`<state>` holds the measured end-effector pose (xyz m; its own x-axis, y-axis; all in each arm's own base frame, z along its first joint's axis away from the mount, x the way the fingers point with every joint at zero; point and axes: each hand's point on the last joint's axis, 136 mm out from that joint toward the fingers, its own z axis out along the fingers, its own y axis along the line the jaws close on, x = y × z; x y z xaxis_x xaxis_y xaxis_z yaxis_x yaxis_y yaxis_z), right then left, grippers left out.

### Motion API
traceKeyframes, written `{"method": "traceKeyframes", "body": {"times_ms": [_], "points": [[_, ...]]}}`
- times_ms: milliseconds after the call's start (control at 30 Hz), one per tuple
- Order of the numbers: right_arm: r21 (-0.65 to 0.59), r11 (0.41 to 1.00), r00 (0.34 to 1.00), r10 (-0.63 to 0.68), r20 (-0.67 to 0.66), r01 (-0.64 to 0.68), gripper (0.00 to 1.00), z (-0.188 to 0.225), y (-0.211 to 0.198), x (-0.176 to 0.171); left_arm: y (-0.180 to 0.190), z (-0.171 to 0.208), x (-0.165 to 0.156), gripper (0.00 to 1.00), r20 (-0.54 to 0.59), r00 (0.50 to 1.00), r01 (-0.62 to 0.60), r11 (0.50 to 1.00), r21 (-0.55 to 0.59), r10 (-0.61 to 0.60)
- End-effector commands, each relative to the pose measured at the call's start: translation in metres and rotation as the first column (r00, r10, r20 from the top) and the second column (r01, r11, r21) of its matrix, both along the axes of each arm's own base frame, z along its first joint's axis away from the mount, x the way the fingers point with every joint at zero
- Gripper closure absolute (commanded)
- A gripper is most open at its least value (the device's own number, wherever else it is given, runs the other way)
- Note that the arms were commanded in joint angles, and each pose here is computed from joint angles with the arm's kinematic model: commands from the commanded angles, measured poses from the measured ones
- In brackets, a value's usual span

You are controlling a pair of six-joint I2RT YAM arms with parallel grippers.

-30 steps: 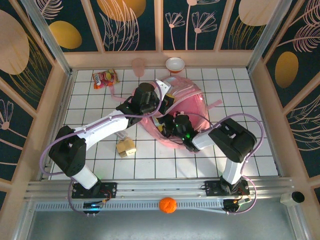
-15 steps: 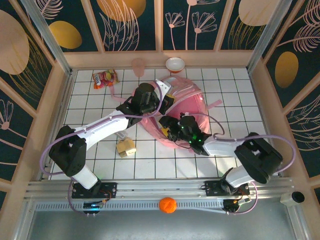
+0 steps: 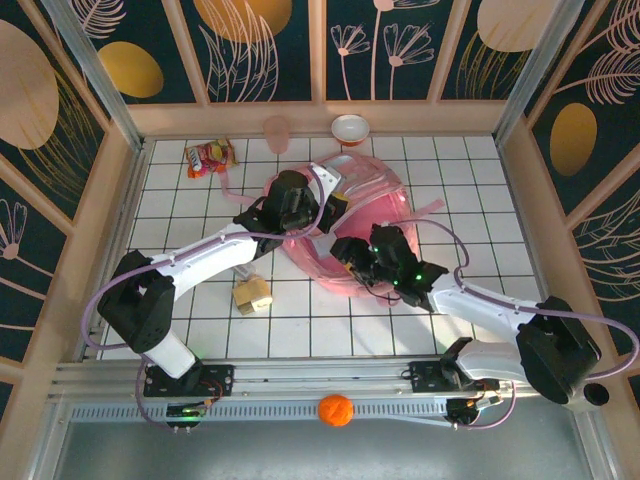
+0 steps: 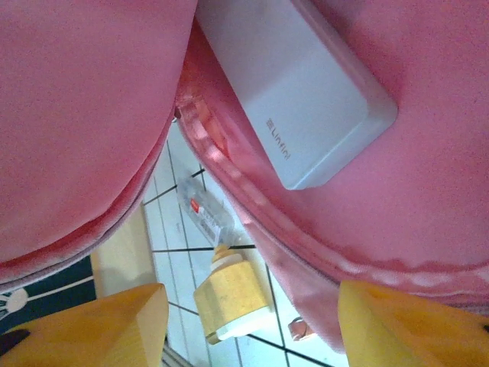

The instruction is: Pack books, pencil case, and school supplies into a backpack

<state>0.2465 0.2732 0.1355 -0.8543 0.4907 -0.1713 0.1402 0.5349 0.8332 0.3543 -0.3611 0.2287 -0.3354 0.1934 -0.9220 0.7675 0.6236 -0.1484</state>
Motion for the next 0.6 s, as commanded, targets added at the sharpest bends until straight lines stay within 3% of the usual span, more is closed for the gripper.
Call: {"method": "traceKeyframes", "body": {"times_ms": [0, 567], "points": [[-0.060, 0.998, 1.000, -0.005, 0.027, 0.006, 0.42, -0.008, -0.001, 0.011, 0.001, 0.044, 0.009, 1.00, 0.130, 0.991, -0.003, 0.996, -0.087, 0.015], [-0.003, 1.000, 0.999, -0.009, 0.052, 0.009, 0.54, -0.021, 0.025, 0.058, -0.008, 0.064, 0.009, 1.00, 0.138, 0.990, 0.032, 0.988, -0.154, -0.011]]}}
